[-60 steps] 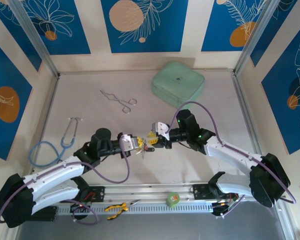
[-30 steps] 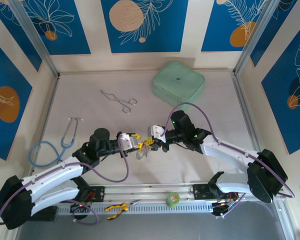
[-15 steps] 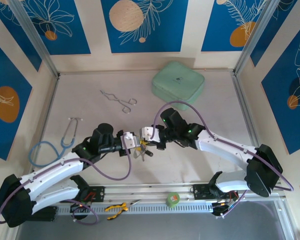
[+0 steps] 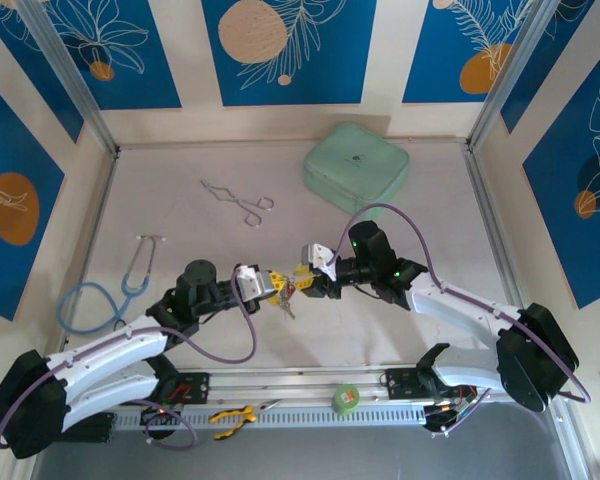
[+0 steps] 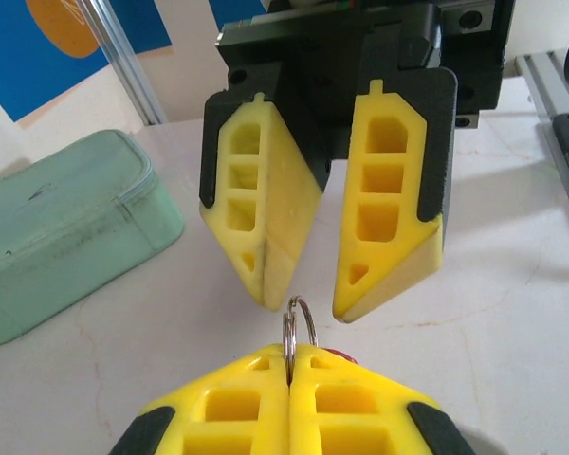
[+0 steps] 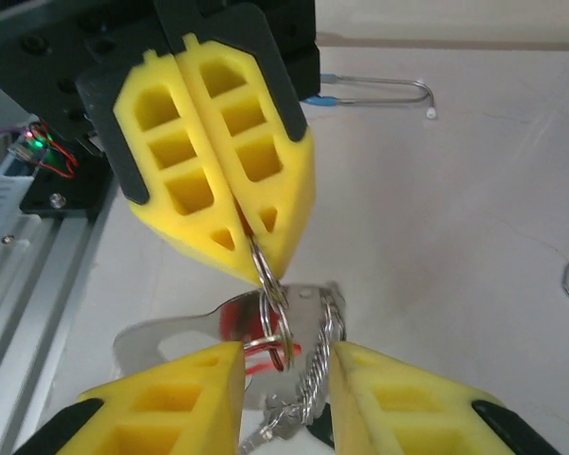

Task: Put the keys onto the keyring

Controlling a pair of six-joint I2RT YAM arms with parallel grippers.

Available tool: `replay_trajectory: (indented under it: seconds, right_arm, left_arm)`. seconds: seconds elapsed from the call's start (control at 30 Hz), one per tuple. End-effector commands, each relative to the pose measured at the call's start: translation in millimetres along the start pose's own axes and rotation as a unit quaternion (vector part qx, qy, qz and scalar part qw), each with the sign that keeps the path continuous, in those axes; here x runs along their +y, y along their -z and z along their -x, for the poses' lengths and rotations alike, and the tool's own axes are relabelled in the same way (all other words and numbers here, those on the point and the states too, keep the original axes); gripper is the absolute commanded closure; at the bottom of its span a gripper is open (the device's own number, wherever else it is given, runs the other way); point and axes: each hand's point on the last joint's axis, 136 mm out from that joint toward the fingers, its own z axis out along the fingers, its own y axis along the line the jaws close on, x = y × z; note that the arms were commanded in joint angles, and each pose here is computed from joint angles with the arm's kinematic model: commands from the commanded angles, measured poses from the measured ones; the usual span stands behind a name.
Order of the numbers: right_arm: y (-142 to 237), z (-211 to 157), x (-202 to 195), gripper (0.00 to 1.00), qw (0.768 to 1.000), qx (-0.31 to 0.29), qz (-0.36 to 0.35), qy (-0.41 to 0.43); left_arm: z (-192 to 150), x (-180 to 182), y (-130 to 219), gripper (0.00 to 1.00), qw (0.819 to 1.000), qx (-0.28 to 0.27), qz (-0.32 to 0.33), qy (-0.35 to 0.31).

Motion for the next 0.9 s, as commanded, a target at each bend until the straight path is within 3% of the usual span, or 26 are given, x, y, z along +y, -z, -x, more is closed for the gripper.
replay_trajectory:
  seconds: [0.0, 0.2, 0.63, 0.87]
  right_arm:
    - [-0.1, 15.3, 7.7, 0.71, 0.999, -0.038, 0.026, -0.001]
    - [-1.1, 11.9, 7.7, 0.81, 0.999, -0.031, 0.028, -0.009]
    - [4.3, 0.4, 8.2, 0.80, 1.000, -0.004, 0.016, -0.018]
    - [3.1, -6.8, 2.9, 0.92, 0.999, 0.016, 0.003, -0.027]
  left_arm:
    - [23.3, -2.7, 0.8, 1.00, 0.998, -0.054, -0.012, 0.005]
    - [19.9, -2.5, 0.4, 1.00, 0.998, -0.054, -0.008, 0.010]
    - [18.1, -1.6, 1.6, 1.00, 0.999, -0.050, -0.003, 0.003]
    - [22.0, -1.3, 1.8, 1.00, 0.999, -0.053, -0.005, 0.000]
